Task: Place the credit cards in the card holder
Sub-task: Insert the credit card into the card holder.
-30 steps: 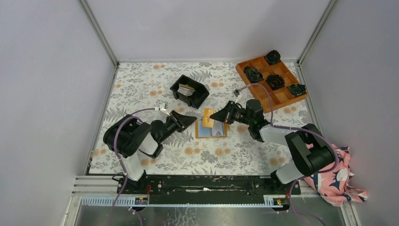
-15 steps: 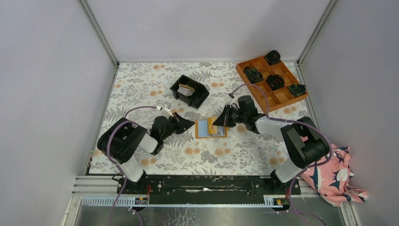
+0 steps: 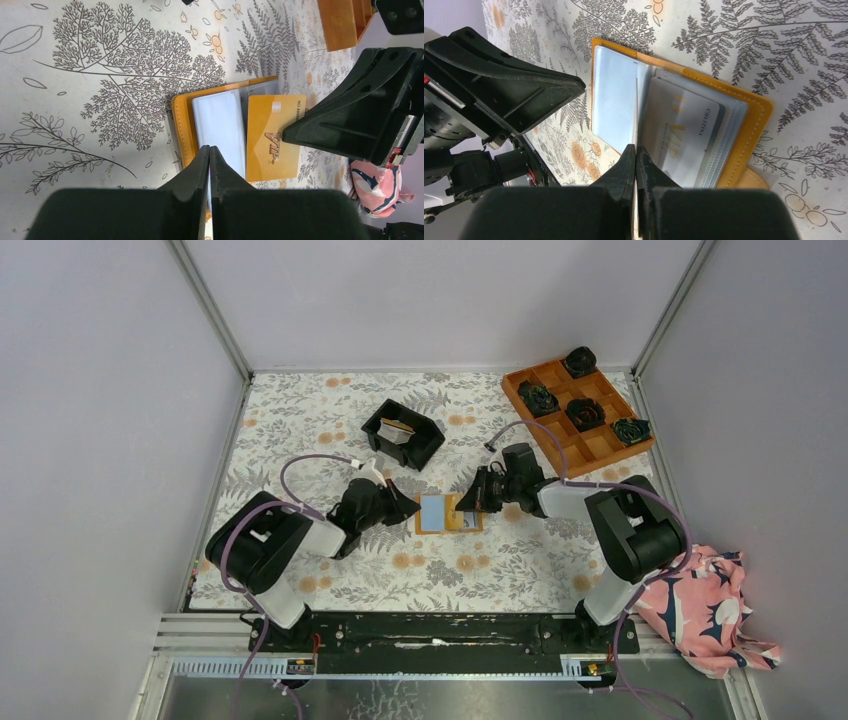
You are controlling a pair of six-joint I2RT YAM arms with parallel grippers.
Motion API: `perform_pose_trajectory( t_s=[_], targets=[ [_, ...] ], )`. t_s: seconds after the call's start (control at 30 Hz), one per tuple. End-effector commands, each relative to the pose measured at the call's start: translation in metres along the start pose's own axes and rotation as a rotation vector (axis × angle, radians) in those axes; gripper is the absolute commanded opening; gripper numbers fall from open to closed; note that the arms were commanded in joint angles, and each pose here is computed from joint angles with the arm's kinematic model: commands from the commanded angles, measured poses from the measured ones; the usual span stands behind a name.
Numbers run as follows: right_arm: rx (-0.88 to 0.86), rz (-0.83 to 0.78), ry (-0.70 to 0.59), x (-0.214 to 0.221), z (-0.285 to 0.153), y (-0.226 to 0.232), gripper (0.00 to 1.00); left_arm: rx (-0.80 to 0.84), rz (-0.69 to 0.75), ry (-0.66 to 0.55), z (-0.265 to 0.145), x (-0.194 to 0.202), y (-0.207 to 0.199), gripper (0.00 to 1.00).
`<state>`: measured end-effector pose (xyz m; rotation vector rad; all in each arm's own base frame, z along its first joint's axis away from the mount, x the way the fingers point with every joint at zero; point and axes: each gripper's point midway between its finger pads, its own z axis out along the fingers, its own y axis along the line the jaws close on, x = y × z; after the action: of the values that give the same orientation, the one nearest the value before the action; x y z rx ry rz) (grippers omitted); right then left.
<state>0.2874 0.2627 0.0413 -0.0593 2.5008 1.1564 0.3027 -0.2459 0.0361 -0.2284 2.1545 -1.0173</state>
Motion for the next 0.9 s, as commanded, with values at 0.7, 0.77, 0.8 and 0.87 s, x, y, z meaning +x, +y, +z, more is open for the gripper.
perform_pose_trajectory(
  t_s=[0.7, 0.77, 0.8, 0.87],
  targets=[
    [-0.035, 0.055, 0.031, -0.005, 0.011, -0.009, 0.00, -0.114, 0.082, 0.057, 0.014, 0.017, 0.014, 0.05],
    [-0.036, 0.058, 0.032, -0.005, 0.012, -0.009, 0.00, -0.119, 0.086, 0.063, 0.014, 0.019, 0.014, 0.05],
    [-0.037, 0.061, 0.030, -0.005, 0.012, -0.009, 0.00, -0.122, 0.088, 0.063, 0.014, 0.019, 0.014, 0.05],
    [-0.036, 0.071, 0.030, -0.004, 0.013, -0.010, 0.00, -0.138, 0.096, 0.068, 0.013, 0.021, 0.016, 0.05]
  ],
)
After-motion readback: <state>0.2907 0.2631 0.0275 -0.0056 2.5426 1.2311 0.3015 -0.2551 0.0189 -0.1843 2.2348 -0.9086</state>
